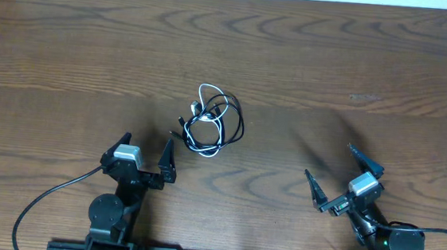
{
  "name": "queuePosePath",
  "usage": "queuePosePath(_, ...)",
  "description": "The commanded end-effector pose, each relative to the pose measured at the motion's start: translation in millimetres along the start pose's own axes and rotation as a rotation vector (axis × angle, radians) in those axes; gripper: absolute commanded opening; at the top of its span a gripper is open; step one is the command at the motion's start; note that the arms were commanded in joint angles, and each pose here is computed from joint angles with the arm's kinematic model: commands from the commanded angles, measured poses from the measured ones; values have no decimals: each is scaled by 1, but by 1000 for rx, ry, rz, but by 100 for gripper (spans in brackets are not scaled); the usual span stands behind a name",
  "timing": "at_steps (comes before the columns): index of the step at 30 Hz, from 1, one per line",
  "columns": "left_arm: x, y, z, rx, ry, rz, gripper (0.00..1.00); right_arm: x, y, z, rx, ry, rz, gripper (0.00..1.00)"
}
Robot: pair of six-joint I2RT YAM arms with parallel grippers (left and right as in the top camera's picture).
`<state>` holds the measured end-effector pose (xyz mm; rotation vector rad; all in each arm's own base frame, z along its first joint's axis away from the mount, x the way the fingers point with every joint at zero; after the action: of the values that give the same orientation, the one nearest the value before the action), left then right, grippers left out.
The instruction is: Untangle cables
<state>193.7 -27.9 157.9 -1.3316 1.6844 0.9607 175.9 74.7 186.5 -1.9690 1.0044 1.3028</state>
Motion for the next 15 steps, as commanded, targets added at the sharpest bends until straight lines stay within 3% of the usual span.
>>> queuePosePath(1, 12, 0, 4, -11, -5, 53, 99, -9, 1, -3, 4, -6, -17, 99)
queuePosePath(15, 12, 0, 4, -11, -5, 53, 100, -9, 1, -3, 3, -7, -15, 99)
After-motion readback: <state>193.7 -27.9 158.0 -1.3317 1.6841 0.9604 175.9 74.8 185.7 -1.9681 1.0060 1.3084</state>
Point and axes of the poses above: each gripper's point midway between its finger pads, its own y axis back along the fingers, its own z axis along the line the jaws close on, x = y × z, the point moved 5 cm from there along y, back along the fingers, and after that the axes turned 15 degrees about y, right-handed, at the moved point
